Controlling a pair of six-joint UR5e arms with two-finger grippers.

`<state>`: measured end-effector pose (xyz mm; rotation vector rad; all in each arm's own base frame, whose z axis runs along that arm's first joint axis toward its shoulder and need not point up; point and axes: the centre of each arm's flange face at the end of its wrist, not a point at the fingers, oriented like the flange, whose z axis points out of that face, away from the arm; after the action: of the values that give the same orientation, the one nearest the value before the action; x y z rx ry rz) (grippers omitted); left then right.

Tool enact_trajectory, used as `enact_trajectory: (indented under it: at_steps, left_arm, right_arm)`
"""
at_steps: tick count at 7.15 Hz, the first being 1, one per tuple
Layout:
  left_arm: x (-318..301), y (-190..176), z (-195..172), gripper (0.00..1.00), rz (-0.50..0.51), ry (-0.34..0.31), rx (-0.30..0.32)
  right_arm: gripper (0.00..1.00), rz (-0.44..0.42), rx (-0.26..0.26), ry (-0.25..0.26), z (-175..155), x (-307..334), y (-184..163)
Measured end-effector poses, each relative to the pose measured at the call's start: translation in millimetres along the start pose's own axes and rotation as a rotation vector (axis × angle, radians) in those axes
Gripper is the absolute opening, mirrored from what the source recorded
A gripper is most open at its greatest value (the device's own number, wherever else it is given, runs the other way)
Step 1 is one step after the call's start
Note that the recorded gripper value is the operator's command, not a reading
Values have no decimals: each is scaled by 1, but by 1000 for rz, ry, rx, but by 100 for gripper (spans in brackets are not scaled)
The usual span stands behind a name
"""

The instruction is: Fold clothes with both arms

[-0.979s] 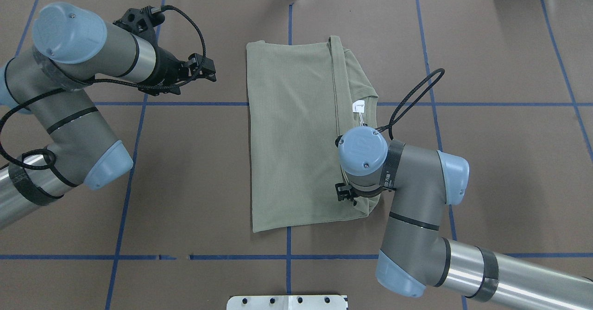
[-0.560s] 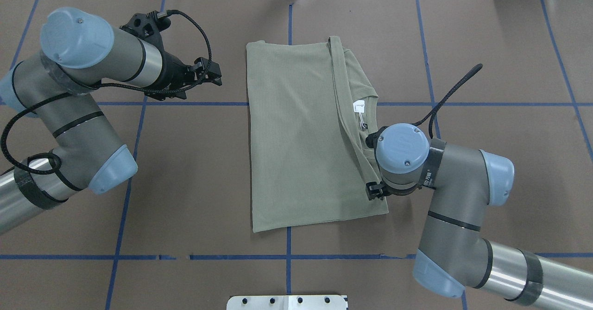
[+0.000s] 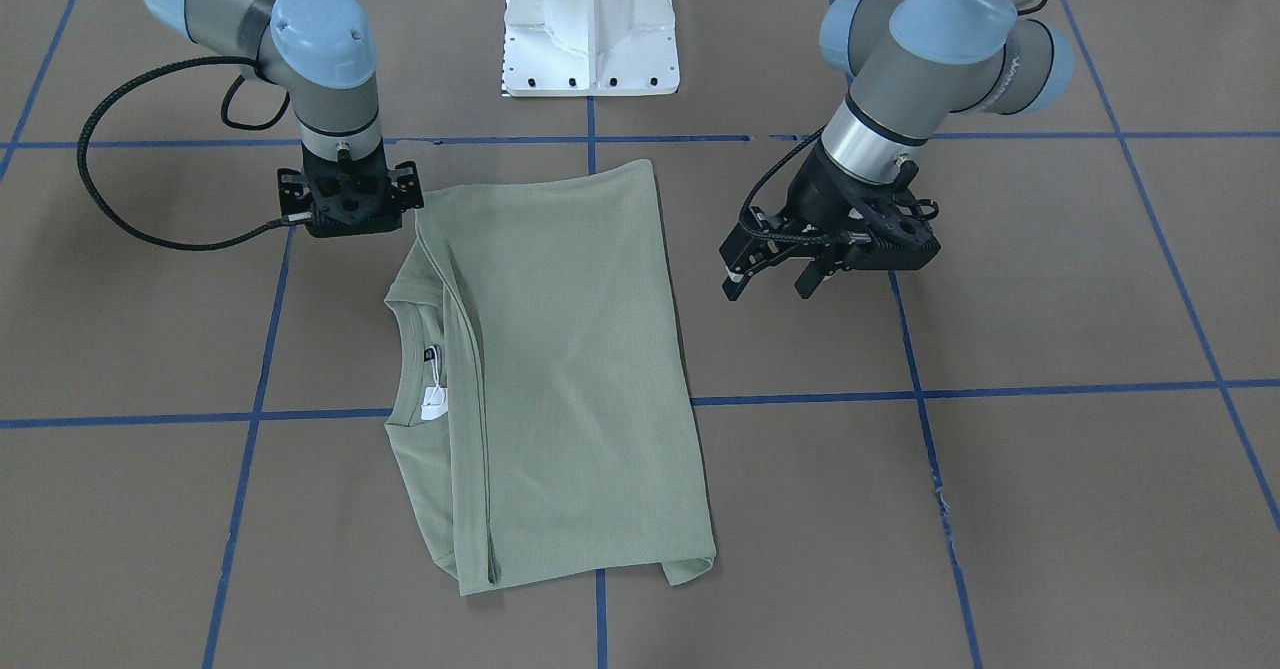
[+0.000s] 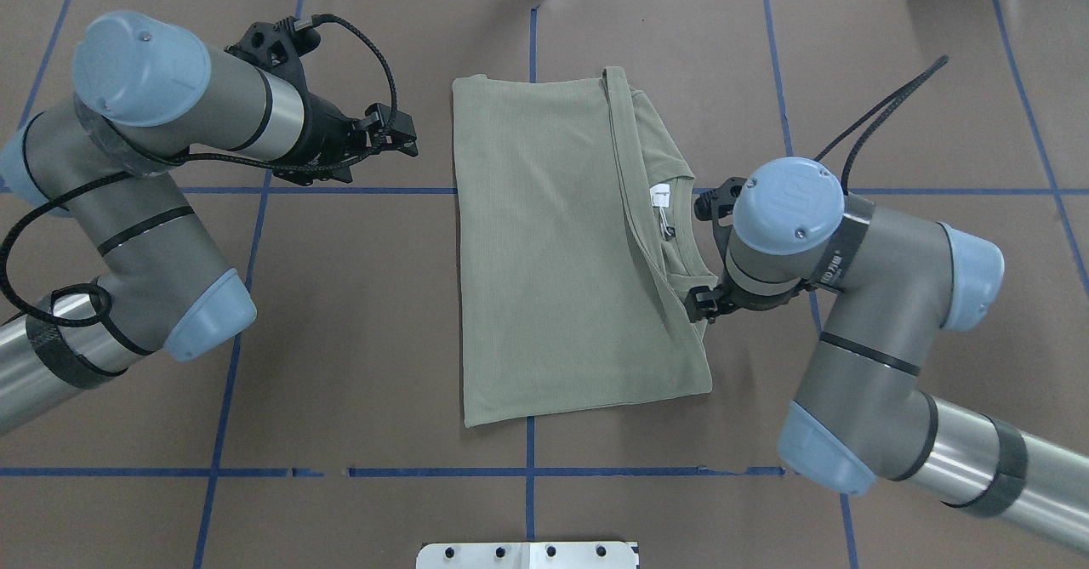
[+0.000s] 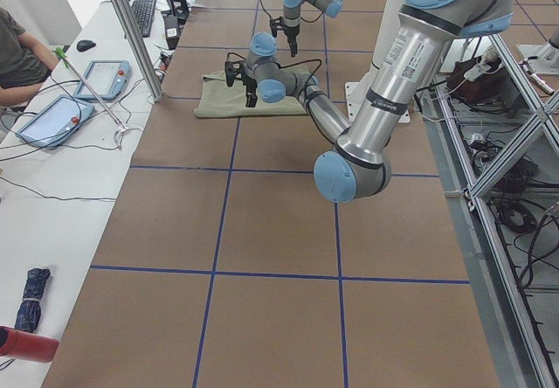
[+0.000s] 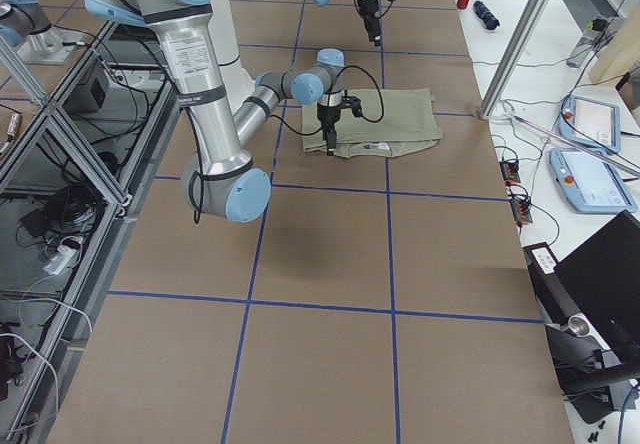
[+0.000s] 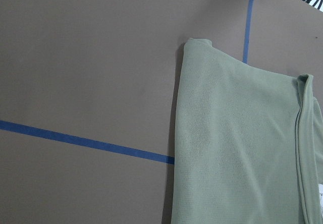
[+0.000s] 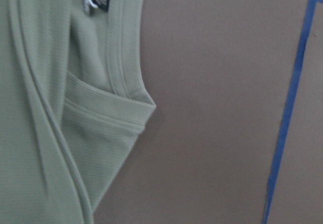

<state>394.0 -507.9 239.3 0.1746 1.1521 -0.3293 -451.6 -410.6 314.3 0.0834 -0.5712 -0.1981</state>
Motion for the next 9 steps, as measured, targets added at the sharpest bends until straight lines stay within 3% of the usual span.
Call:
enact_trajectory:
  at_steps: [2, 4, 7, 9]
  left_arm:
    - [-2, 0, -1, 100, 6, -2, 1]
    - [-3, -1, -2, 100, 6, -3, 9]
    - [13, 3, -21, 100, 22, 40, 38]
    - [21, 8, -34, 100, 33, 69, 46]
  right_arm:
    - [100, -21, 32, -24, -19, -44, -46]
    - [100, -68, 50, -33, -20, -58, -62]
    - [100, -99, 81, -55, 25, -63, -93]
    - [100, -109, 88, -47, 30, -51, -105]
